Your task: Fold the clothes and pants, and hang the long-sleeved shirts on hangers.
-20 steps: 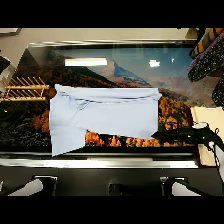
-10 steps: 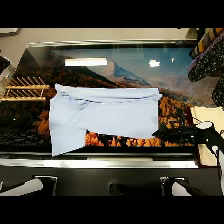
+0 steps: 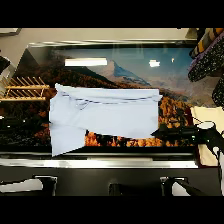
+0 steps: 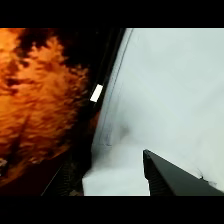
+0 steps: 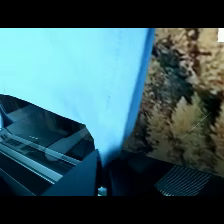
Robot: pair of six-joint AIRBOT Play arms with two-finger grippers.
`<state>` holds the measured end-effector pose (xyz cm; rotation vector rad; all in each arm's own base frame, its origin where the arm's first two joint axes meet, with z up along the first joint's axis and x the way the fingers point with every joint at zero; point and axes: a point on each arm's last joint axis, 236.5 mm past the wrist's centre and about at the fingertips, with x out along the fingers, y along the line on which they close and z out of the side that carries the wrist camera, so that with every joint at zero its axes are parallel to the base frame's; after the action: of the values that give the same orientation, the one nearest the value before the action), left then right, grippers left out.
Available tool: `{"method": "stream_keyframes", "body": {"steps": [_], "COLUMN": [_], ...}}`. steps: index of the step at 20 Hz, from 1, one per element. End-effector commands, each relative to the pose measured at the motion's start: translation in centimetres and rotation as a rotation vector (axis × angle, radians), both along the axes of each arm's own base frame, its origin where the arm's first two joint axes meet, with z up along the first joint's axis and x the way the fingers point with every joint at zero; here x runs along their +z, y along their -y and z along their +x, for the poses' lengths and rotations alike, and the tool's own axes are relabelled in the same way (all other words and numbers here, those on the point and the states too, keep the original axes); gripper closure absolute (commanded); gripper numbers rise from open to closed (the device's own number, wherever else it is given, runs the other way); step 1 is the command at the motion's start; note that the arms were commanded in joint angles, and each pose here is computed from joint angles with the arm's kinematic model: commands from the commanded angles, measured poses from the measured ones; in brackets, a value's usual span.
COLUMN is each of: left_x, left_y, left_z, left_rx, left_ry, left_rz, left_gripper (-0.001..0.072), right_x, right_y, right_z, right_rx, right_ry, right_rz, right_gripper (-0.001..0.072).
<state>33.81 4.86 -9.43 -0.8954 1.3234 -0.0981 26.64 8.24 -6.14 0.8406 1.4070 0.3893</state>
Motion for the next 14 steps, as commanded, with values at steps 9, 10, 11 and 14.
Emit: {"method": "stream_keyframes", "body": {"steps": [9,10,11,14], "left_x": [-1.4,-1.3,-0.9,2.0], "left_y": [1.6,1.7,1.9,2.6], "left_z": [1.3,1.3,1.4,3.4], "left_rx": [-0.06,-0.064,-0.065,-0.07], "left_ry": [0.023,0.023,0.029,0.119], "left_rz": [0.045,0.041,0.03,0.002], "left_gripper": [0.0512,0.069,0.0688,0.069], "right_x": [1.2,1.4,1.5,2.0], "right_y": [-0.4,-0.5,-0.6,-1.9], "right_z": [0.0,0.1,0.4,2.3], "right_rx": [0.011,0.013,0.017,0.053], "right_ry": [0.033,0.047,0.067,0.167], "right_rz": [0.013,0.007,-0.002,-0.061], "right_gripper": [0.0681,0.0682,0.0682,0.0683]}}
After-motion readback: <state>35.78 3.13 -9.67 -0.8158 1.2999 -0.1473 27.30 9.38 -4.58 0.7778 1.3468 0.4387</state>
